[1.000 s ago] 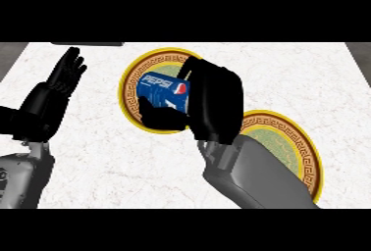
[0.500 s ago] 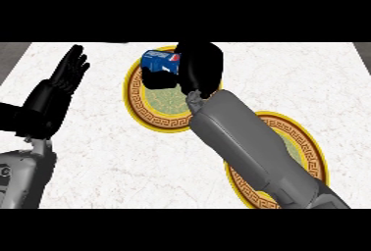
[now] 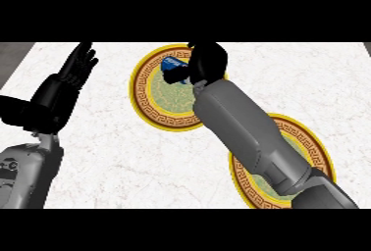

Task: Pick the can from the plate and place it in the plate

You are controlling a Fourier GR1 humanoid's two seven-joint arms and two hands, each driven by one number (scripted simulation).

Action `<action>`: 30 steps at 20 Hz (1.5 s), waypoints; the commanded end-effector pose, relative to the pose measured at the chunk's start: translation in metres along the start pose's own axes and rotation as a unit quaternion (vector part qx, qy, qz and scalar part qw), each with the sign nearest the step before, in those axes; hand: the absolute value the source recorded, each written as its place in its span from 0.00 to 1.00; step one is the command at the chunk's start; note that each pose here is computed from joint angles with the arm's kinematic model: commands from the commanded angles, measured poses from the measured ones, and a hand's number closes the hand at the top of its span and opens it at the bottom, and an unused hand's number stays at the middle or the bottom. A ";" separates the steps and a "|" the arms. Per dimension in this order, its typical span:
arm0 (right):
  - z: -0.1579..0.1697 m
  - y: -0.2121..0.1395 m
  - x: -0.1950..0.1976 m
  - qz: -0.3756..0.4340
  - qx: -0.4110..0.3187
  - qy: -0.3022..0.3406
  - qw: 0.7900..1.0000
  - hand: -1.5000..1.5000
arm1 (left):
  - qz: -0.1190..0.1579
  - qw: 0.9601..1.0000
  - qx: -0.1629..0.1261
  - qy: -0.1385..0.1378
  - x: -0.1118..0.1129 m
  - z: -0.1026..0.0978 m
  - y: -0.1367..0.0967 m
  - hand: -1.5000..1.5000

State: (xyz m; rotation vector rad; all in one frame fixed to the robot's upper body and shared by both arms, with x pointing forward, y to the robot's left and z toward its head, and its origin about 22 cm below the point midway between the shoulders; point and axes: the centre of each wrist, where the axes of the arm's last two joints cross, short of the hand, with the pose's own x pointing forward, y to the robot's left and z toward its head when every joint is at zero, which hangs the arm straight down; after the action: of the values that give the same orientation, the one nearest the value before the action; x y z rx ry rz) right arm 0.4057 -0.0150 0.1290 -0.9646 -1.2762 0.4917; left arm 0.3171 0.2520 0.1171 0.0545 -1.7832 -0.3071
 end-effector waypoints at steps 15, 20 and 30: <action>-0.017 -0.008 -0.004 -0.268 -0.097 -0.015 0.958 0.00 | 0.007 1.000 0.001 0.001 -0.011 0.003 -0.010 0.50; -0.014 0.000 -0.021 -0.311 -0.112 0.004 0.944 0.00 | -0.006 1.000 0.015 0.015 -0.019 0.013 0.005 0.50; 0.012 -0.002 -0.078 -0.354 -0.113 -0.031 0.928 0.00 | -0.011 0.998 0.055 0.023 -0.019 0.030 0.024 0.50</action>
State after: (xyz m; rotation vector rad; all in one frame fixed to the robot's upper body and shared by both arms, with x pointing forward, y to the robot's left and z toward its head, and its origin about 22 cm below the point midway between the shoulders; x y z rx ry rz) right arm 0.3915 -0.0606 0.0951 -0.6176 -1.6279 -0.1648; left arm 0.3023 0.2725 0.1023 0.1303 -1.7524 -0.2423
